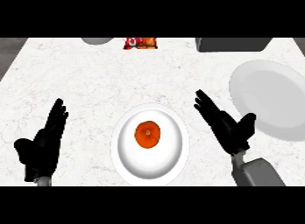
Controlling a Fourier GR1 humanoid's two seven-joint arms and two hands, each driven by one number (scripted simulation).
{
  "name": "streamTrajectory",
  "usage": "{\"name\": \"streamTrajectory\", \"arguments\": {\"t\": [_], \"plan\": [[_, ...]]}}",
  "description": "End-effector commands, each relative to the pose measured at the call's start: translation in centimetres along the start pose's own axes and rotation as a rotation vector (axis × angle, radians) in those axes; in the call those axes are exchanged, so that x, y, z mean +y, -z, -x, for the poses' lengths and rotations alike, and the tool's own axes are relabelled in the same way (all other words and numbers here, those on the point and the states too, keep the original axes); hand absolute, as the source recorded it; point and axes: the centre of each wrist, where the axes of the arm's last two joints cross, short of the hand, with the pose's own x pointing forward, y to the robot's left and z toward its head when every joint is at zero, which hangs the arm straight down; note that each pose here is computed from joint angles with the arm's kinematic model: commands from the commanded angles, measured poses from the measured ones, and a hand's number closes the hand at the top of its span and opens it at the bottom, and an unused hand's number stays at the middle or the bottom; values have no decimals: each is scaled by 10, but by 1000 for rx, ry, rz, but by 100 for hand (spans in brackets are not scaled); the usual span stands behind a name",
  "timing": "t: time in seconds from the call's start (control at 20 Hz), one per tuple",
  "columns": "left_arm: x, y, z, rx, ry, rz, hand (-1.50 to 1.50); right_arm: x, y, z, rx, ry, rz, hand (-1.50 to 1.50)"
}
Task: Pick the squash from the plate and place it in the plate
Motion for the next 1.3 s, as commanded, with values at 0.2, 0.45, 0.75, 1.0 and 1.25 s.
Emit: {"name": "streamTrajectory", "arguments": {"t": [0.2,0.45,0.75,1.0,1.25], "plan": [[-11,-5,34,222,-16,101,0,-3,52,-135,-466,-156,-2,150],[-23,-1,30,246,-101,208,0,-40,51,-117,-463,-457,422,-150],[1,10,52,264,-131,215,0,-19,56,-65,-552,-355,331,-150],[-16,15,32,271,-110,225,0,-29,35,-92,-447,-531,229,-150],[-18,20,40,254,-95,210,0,-10,42,-116,-238,-820,15,-150]]}}
